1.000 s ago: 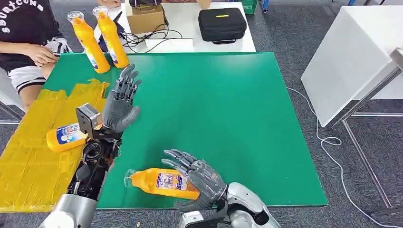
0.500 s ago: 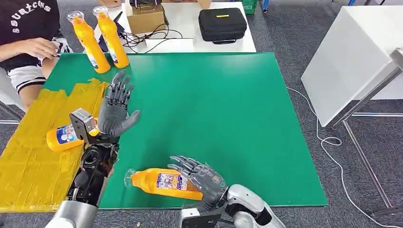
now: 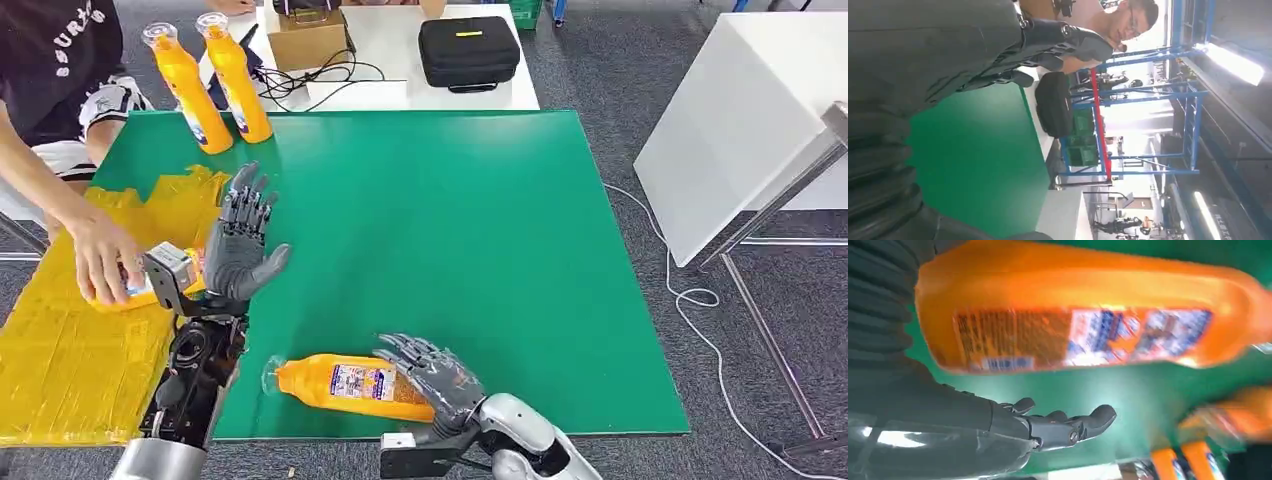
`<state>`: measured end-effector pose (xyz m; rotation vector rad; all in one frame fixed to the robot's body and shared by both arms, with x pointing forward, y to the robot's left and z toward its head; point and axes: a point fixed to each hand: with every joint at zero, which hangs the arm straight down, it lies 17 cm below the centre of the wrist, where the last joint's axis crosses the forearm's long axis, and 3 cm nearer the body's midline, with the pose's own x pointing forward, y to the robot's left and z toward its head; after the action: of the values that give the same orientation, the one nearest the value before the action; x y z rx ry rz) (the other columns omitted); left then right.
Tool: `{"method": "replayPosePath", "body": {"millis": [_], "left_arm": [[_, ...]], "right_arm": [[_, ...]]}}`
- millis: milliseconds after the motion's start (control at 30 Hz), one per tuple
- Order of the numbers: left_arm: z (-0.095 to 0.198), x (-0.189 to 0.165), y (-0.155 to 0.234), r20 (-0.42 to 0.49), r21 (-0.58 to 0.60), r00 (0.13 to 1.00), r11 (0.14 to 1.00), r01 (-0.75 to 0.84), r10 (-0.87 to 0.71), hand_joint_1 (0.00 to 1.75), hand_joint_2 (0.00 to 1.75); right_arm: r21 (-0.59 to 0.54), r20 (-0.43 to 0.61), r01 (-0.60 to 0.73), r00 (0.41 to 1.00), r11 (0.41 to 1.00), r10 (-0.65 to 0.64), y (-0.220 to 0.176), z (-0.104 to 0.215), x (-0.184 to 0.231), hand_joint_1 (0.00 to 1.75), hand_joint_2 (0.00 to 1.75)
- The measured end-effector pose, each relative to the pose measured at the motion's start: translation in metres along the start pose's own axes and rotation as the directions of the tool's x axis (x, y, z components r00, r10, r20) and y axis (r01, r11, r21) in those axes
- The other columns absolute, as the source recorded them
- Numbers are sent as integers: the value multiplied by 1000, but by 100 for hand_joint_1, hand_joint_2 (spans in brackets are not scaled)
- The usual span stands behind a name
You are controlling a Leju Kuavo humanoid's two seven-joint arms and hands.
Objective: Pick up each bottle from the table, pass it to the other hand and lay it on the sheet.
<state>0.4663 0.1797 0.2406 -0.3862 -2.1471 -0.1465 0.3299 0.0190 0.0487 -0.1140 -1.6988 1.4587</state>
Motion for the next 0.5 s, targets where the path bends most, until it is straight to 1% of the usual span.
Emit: {"method": "replayPosePath", "body": {"millis": [267, 500], "left_arm": [[-1, 1, -7, 5, -1, 1000, 1000, -20, 20, 0, 175], [-3, 1, -11, 8, -1, 999, 999, -32, 32, 0, 175]], "right_arm": [[46, -74, -17, 997, 999, 20, 20, 1, -17, 0, 175], [66, -101, -23, 994, 998, 29, 28, 1, -22, 0, 175]]}}
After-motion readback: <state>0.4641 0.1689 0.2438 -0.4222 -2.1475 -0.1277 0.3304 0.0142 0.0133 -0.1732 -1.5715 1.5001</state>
